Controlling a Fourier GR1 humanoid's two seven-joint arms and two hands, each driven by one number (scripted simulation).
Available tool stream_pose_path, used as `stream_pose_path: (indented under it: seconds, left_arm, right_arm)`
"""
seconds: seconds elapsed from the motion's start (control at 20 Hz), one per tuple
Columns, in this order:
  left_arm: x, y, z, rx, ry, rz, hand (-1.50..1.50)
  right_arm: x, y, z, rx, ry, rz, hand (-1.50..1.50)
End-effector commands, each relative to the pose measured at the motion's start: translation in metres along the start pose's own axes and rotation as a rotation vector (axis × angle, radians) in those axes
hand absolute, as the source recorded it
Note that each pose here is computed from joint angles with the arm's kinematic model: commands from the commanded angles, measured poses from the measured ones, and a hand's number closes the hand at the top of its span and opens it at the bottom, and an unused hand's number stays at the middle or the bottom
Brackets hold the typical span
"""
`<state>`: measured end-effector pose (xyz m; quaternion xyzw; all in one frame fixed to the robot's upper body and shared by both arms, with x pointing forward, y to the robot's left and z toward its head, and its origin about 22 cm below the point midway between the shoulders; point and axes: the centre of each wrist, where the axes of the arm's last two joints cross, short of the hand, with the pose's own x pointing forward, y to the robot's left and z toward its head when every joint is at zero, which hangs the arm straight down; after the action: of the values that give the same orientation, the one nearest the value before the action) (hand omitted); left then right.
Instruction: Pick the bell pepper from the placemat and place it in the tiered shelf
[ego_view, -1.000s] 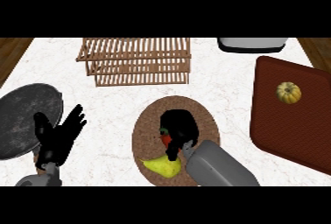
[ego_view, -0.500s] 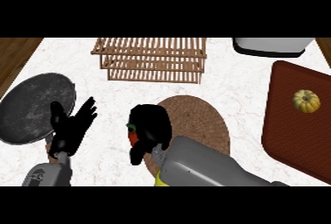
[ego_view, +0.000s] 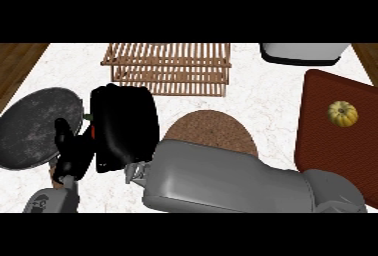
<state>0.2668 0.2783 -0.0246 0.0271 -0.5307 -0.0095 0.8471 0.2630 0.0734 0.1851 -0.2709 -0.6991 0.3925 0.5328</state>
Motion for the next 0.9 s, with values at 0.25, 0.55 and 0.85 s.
stream_pose_path:
  seconds: [0.25,0.55,0.85]
  left_arm:
    - [-0.016,-0.004,0.0,0.023,0.017,0.017,0.0]
    - [-0.006,0.012,0.01,0.034,0.021,0.01,0.0]
    - [-0.013,0.014,0.012,0.034,0.004,0.032,0.0]
  right_arm:
    - [0.083,-0.068,-0.012,-0.202,0.142,-0.041,1.5]
    - [0.106,-0.114,-0.044,-0.258,0.199,-0.086,1.5]
    - [0.106,-0.142,-0.071,-0.307,0.233,-0.095,1.5]
